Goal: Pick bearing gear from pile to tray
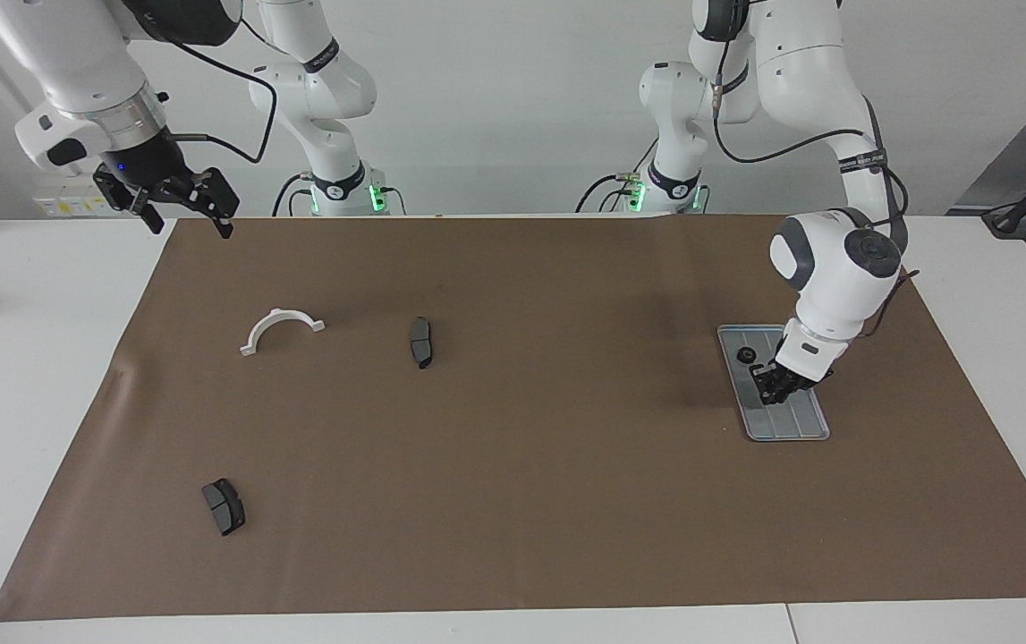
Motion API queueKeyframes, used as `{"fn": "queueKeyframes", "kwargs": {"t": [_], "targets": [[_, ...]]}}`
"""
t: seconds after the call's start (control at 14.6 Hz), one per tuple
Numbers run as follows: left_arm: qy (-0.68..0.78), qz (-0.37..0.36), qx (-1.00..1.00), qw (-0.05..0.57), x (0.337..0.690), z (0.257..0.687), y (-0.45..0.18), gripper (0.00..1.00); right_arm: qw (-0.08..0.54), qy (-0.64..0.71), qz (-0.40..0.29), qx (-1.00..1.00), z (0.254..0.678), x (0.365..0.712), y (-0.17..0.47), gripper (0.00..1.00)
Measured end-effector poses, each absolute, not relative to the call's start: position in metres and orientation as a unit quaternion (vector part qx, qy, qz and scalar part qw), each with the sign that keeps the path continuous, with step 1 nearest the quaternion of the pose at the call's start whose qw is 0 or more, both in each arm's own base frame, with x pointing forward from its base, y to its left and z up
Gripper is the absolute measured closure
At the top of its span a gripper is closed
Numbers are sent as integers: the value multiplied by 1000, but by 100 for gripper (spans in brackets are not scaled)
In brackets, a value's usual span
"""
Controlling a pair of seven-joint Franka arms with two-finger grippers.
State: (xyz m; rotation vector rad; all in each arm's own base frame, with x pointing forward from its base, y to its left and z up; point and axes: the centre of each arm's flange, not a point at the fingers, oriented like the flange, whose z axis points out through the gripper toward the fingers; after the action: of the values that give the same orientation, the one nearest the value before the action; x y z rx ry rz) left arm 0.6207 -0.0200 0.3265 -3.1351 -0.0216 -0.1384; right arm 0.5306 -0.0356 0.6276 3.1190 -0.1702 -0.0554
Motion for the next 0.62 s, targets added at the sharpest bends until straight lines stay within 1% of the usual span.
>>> {"fn": "queueKeyframes", "kwargs": {"t": [0.07, 0.14, 0.27, 0.34, 0.55, 0.62], "targets": [[-7, -43, -999, 2, 620, 323, -20, 76, 9, -54, -18, 998, 628, 531, -36, 0], [-6, -42, -999, 3, 619, 321, -20, 70, 9, -54, -18, 998, 628, 531, -36, 0], [-6, -41, -999, 3, 618, 319, -20, 51, 9, -54, -18, 998, 628, 531, -36, 0], [-6, -42, -999, 3, 618, 319, -20, 38, 9, -54, -18, 998, 628, 531, -36, 0], [-5, -44, -999, 3, 619, 320, -20, 7, 9, -54, -18, 998, 628, 531, -36, 0], [-5, -45, -999, 3, 619, 321, -20, 0, 9, -54, -18, 998, 628, 531, -36, 0]]}}
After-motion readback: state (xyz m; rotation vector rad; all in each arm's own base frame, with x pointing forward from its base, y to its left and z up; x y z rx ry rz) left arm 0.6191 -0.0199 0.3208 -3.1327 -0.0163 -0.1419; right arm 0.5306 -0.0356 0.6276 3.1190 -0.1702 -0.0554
